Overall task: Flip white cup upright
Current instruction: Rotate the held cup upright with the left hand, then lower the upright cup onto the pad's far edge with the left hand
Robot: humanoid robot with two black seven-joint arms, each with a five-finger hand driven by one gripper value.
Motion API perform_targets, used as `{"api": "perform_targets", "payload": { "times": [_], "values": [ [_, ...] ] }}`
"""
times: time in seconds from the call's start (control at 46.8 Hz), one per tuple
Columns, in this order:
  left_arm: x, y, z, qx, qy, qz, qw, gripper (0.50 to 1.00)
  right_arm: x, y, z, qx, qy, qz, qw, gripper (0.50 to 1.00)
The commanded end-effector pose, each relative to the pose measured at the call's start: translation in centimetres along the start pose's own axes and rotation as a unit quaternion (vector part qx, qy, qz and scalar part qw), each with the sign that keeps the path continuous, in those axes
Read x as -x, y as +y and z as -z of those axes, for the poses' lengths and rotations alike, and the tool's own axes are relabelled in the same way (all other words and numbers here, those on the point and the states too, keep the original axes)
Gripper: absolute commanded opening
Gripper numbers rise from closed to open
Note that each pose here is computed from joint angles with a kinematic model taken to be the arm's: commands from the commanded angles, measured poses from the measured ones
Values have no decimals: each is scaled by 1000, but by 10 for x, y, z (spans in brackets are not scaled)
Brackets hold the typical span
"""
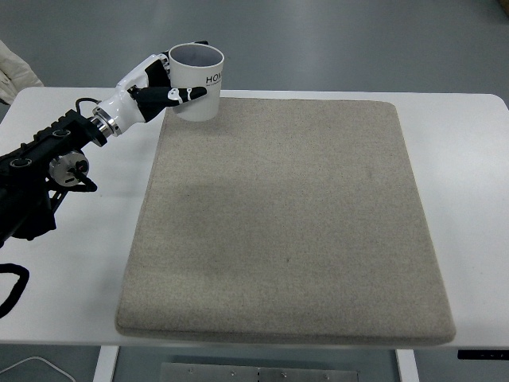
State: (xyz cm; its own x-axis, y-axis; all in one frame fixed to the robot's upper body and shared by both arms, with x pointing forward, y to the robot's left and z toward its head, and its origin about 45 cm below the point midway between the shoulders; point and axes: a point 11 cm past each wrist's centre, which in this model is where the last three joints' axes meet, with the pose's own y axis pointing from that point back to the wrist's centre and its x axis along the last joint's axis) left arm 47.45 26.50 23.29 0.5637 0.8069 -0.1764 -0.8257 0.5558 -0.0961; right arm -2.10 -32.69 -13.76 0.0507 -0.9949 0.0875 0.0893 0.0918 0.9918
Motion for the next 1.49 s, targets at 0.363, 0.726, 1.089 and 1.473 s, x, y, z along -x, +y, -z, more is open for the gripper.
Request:
{"api": "perform_targets", "payload": {
  "times": [0.363,0.726,1.089,1.473],
  "values": [
    [14,1,21,34,20,1,999,598,0,0,0,0,0,0,1000,930],
    [26,7,47,-22,-19,34,999,593,0,0,0,0,0,-1,1000,930],
    [28,17,64,-53,-35,45,997,593,0,0,0,0,0,0,1000,930],
    [24,22,65,-52,-34,34,998,591,0,0,0,0,-1,0,1000,930]
  ]
}}
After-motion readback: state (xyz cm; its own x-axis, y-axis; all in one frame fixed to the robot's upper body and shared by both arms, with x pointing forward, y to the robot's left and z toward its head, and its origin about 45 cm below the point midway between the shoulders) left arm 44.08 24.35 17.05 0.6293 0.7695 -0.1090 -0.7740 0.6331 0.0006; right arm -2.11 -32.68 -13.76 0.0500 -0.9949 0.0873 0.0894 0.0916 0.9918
